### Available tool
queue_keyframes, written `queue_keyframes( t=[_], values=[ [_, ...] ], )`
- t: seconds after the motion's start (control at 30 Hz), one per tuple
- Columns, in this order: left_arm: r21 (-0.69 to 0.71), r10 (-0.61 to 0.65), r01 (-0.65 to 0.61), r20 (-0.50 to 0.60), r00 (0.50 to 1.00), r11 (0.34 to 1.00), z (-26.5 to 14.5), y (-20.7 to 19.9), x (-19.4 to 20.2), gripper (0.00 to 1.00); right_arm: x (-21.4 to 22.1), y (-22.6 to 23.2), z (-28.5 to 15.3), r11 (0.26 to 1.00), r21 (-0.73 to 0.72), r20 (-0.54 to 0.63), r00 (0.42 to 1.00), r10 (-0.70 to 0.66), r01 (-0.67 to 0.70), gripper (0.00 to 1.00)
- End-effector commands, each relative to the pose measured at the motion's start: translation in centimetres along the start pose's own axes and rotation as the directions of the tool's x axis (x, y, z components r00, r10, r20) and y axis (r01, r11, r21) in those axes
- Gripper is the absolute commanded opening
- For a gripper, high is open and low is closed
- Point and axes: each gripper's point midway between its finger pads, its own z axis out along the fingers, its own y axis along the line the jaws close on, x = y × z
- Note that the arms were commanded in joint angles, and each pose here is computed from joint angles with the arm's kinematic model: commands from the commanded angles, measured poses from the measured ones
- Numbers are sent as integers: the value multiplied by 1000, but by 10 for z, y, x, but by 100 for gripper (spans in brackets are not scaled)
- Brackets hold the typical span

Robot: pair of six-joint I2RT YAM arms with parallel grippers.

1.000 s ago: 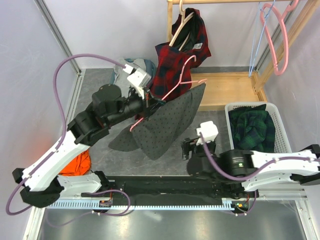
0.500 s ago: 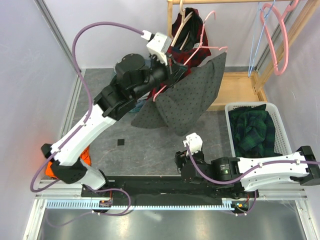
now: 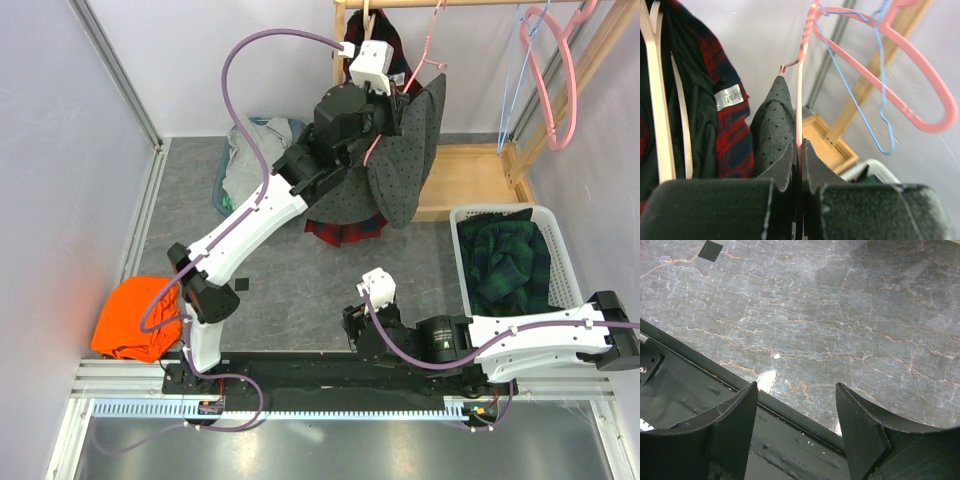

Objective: Place the skirt on the hanger
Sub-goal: Place the hanger at the clothesline.

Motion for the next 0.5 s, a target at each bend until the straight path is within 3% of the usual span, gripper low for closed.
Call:
queue_keyframes(
  t=[0.0, 0.2, 0.47],
  values=[
    [-74, -99, 128, 309, 946, 989, -1, 8, -88, 2, -10, 4, -2, 999, -19, 27, 999, 26, -26, 70],
    [-198, -54, 141, 392, 919, 970, 8, 31, -92, 2, -6, 3, -1, 1000, -16, 20, 999, 26, -25, 70],
    [-231, -30, 146, 440, 898, 962, 1, 38, -106, 2, -8, 0, 0, 1000, -2, 29, 1000, 9, -9, 70]
  ],
)
